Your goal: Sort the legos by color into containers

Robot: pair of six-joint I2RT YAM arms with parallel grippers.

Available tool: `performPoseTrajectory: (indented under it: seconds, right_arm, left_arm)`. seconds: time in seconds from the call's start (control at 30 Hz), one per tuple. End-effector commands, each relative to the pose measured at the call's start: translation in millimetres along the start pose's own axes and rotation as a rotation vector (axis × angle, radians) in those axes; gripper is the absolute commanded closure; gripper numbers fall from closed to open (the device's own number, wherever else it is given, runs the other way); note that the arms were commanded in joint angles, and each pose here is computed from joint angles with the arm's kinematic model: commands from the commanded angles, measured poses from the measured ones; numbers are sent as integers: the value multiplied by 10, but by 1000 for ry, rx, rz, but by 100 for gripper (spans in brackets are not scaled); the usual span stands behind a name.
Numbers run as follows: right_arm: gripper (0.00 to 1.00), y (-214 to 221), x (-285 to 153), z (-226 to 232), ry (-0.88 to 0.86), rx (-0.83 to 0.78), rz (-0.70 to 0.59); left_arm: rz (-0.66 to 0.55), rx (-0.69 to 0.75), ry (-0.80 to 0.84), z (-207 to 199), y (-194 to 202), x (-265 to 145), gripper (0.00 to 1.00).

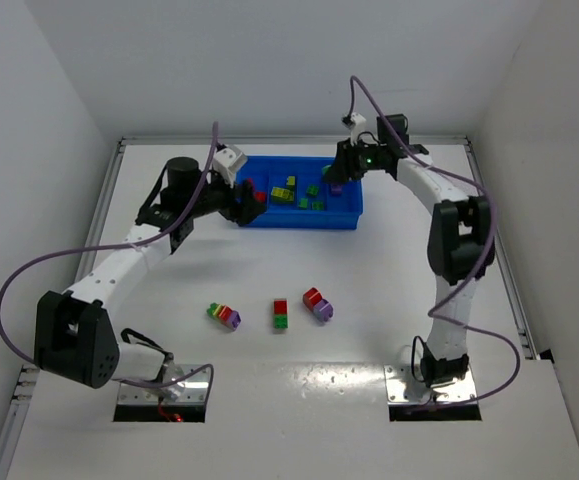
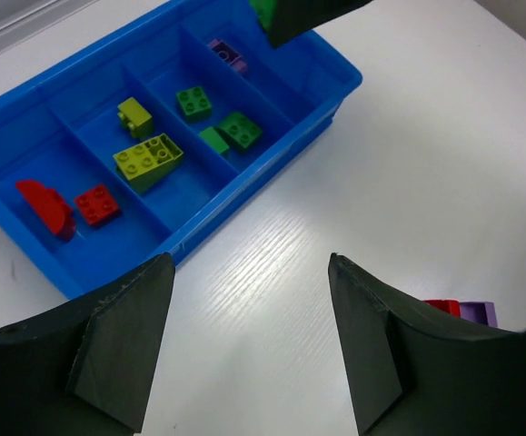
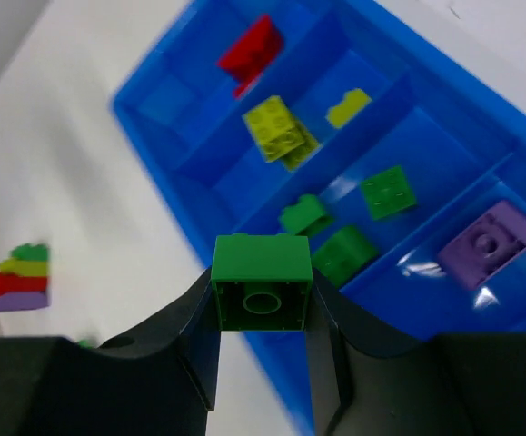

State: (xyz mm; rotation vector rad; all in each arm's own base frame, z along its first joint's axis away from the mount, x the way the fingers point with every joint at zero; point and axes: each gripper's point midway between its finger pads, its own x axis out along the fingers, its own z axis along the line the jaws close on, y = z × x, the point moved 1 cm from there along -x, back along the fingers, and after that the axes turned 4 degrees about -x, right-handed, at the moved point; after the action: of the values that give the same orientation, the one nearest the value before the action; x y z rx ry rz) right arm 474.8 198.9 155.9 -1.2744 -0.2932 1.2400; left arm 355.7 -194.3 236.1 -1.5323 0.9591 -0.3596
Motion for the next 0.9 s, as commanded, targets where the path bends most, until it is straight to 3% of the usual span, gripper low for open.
performPoseTrajectory:
  seconds: [0.0,0.13,0.37,0.43,0.47,0.57,0.67,0.8,0.83,0.87]
  right_arm:
    - [94,-1,249,-320,58,4,19]
    - [85,175,518,-411,35,30,62]
    - [84,234,760,-332,-2,-34,83]
    - [73,192,786,-294,-9,-58,78]
    - [48,202,813,-308,14,-74,87]
    - [16,219,777,-306,59,-84,112]
    - [12,149,652,-278,102,-106,109]
    - [11,-163,179,-307,227,-112,43]
    - [11,-314,-67,-201,259,-136,6]
    - [11,-376,-237,-199,302,-141,-10]
  left_arm:
    - [-42,32,-76,93,-133,-105,25]
    - [-7,40,-86,143,-85,-121,24]
    - [36,45,-65,175,51,-44,24]
    - [68,26,-65,207,121,1,24]
    - [77,20,-65,222,155,22,24]
    - [81,47,-42,228,106,70,22]
    - [108,113,48,132,208,131,22]
    - [120,274,390,-284,326,163,22]
    - [179,260,445,-365,472,135,22]
    - [185,381,515,-400,543,158,22]
